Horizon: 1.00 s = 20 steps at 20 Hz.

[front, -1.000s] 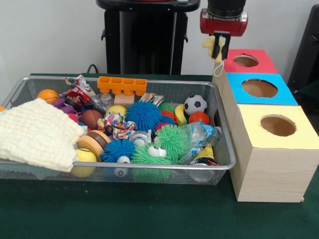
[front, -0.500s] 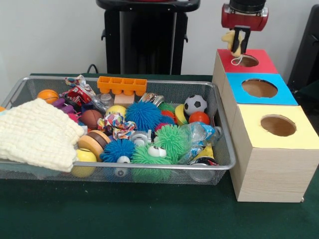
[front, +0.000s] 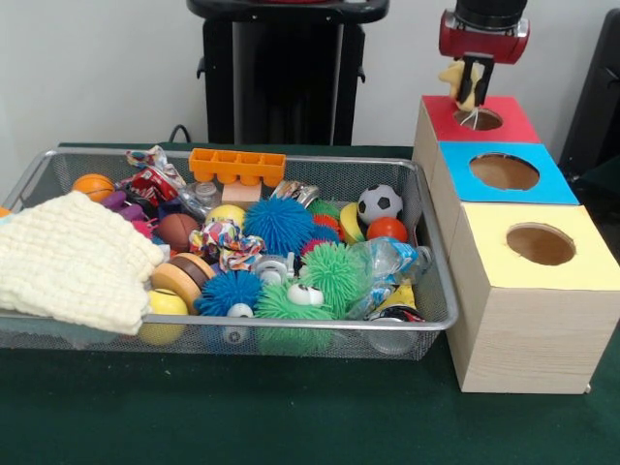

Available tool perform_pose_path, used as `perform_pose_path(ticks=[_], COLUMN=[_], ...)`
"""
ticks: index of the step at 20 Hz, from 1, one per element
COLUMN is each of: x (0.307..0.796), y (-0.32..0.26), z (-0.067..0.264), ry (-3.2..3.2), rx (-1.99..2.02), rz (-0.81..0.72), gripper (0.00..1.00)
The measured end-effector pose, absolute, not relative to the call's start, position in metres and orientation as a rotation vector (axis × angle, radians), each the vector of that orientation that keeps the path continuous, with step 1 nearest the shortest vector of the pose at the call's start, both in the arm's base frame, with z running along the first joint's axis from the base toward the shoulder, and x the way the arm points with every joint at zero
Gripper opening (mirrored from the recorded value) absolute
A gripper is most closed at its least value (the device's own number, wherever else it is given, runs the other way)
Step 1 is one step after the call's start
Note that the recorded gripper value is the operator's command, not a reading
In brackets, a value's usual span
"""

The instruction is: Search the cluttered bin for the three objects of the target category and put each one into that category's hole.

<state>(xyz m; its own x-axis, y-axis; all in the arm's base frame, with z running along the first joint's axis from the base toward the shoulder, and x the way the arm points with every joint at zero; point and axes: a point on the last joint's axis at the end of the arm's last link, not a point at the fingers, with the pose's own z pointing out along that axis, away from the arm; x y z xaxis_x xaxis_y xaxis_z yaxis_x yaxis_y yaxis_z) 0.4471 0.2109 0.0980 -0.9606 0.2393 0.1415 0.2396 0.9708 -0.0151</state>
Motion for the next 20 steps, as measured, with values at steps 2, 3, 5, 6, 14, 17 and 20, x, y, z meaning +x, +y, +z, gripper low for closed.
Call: perform_pose_path(ticks=[2, 3, 5, 6, 14, 17, 20], x=[0.447, 0.448, 0.449, 0.45, 0.452, 0.454, 0.455], y=[0.21, 0.21, 0.21, 0.21, 0.208, 0.209, 0.209], z=[0.096, 0.095, 0.093, 0.092, 0.088, 0.086, 0.085], ry=[-2.976, -2.977, -2.979, -2.98, -2.981, -2.974, -2.97], rx=[-0.372, -0.379, -0.391, -0.4, -0.439, -0.46, -0.479], rz=[-0.003, -0.005, -0.007, -0.007, -0.01, -0.011, -0.012], gripper=[0.0, 0.0, 0.0, 0.0, 0.0, 0.0, 0.0])
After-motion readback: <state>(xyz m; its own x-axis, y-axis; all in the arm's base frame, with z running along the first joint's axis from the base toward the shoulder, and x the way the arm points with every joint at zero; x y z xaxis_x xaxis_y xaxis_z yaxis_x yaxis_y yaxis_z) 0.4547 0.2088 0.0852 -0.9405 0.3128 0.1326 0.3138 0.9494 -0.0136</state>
